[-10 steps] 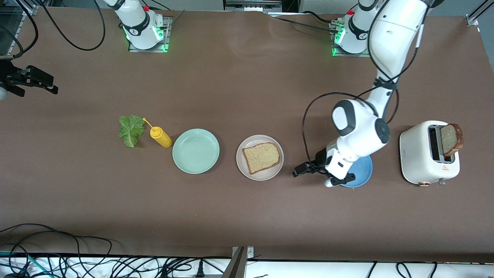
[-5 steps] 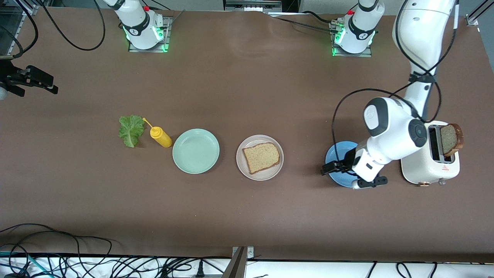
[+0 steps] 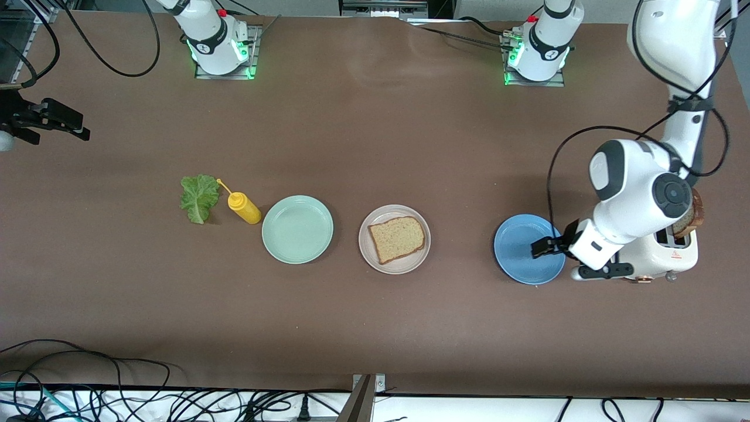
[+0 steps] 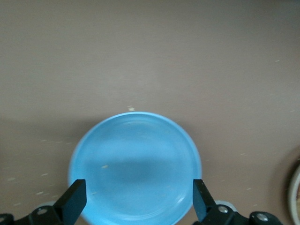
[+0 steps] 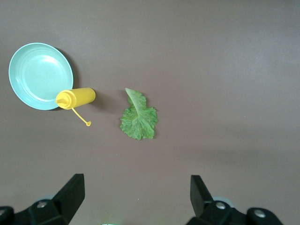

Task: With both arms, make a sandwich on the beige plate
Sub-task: 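Withdraw the left gripper back toward the toaster, then raise the left gripper while the right gripper reaches the lettuce leaf, then grasp the lettuce leaf with the right gripper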

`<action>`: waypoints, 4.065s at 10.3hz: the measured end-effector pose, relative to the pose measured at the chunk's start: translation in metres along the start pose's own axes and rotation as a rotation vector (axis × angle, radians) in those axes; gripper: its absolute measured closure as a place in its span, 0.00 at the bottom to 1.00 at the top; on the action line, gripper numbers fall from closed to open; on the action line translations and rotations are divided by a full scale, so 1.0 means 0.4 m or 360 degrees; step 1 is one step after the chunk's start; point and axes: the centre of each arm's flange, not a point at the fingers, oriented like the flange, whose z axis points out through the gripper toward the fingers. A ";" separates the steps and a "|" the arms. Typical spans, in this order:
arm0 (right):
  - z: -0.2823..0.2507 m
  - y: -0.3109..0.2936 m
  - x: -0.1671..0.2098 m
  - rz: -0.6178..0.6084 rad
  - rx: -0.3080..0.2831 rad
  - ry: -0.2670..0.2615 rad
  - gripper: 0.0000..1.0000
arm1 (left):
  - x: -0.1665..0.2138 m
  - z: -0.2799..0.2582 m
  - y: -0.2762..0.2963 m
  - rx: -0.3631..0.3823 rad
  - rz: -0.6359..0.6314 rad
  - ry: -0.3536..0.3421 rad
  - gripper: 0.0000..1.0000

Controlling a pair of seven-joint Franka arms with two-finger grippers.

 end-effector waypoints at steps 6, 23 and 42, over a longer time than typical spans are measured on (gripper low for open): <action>0.079 0.026 0.035 0.0028 -0.0002 -0.0089 0.00 | -0.060 -0.215 -0.098 0.0151 -0.0004 -0.0047 0.00; 0.711 0.008 0.101 0.0064 -0.0054 -0.0026 0.00 | -0.235 -0.794 -0.013 0.0141 0.0073 -0.0122 0.00; 0.883 -0.065 0.129 -0.0066 -0.0123 -0.0008 0.96 | -0.242 -0.801 -0.049 0.0148 0.0100 -0.0247 0.00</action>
